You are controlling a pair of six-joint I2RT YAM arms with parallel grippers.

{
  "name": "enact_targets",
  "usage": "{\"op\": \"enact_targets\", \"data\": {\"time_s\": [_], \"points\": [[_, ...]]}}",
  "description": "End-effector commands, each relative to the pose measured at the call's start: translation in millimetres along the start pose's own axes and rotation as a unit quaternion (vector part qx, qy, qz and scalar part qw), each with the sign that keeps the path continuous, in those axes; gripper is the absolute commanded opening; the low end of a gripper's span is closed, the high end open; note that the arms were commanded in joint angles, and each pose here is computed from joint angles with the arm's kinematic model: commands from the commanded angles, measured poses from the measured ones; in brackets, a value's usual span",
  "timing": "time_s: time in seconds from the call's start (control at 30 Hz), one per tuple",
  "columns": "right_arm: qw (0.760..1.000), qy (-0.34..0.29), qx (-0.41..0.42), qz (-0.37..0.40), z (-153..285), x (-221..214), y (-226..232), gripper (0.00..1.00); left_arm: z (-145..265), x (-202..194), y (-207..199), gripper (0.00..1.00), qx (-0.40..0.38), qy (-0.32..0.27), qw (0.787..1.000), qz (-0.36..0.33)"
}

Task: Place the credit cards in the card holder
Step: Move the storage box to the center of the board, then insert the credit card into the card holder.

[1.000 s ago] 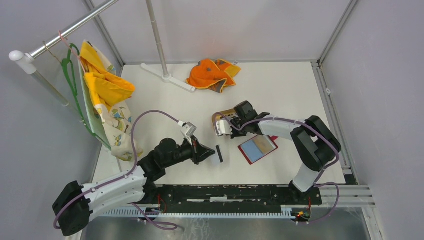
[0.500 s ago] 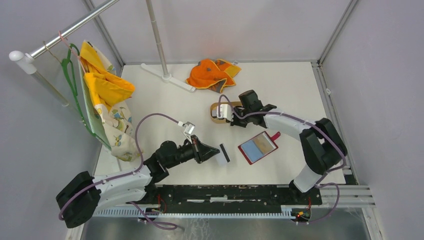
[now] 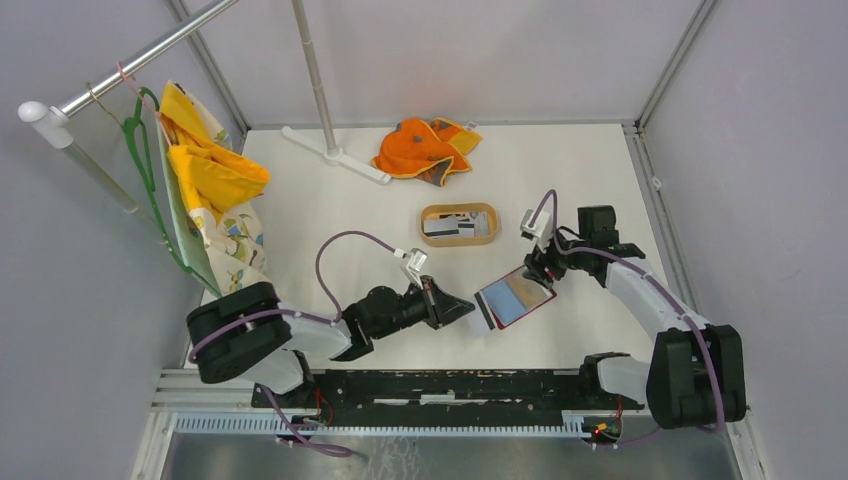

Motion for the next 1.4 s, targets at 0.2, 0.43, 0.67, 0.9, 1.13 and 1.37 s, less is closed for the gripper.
{"op": "enact_targets", "data": {"time_s": [0.2,0.43,0.67,0.9,1.13,1.37], "points": [[0.989,0.047,-0.009,-0.137,7.8,-48.3,-11.8,0.68,-60.3,11.3,-13.9,0.02,-0.060,-0.090,0.988,0.112],[0.980,0.055,0.038,-0.188,-1.7,-66.6,0.1,0.68,-76.0,10.4,19.8,0.02,0.001,-0.125,0.982,0.140],[0.972,0.054,0.080,-0.214,-6.0,-71.2,14.6,0.56,-88.3,6.0,40.4,0.02,0.031,-0.135,0.976,0.170],[0.963,0.045,0.107,-0.242,-7.1,-68.2,26.5,0.43,-91.8,5.5,54.0,0.02,0.057,-0.147,0.972,0.176],[0.959,0.045,0.109,-0.258,-8.1,-67.3,27.0,0.37,-85.8,2.8,65.0,0.02,0.063,-0.151,0.968,0.192],[0.959,0.052,0.101,-0.260,-8.6,-70.2,25.4,0.37,-75.5,0.9,64.2,0.02,0.064,-0.149,0.968,0.193]]}}
Point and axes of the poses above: each gripper's point midway between its finger pads, its own z axis back along the fingers, its own y axis along the line the jaws close on, x = y × z, the point moved 2 cm from there along z, back along the fingers, and after that the axes turned 13 degrees about z, right-handed, at the moved point
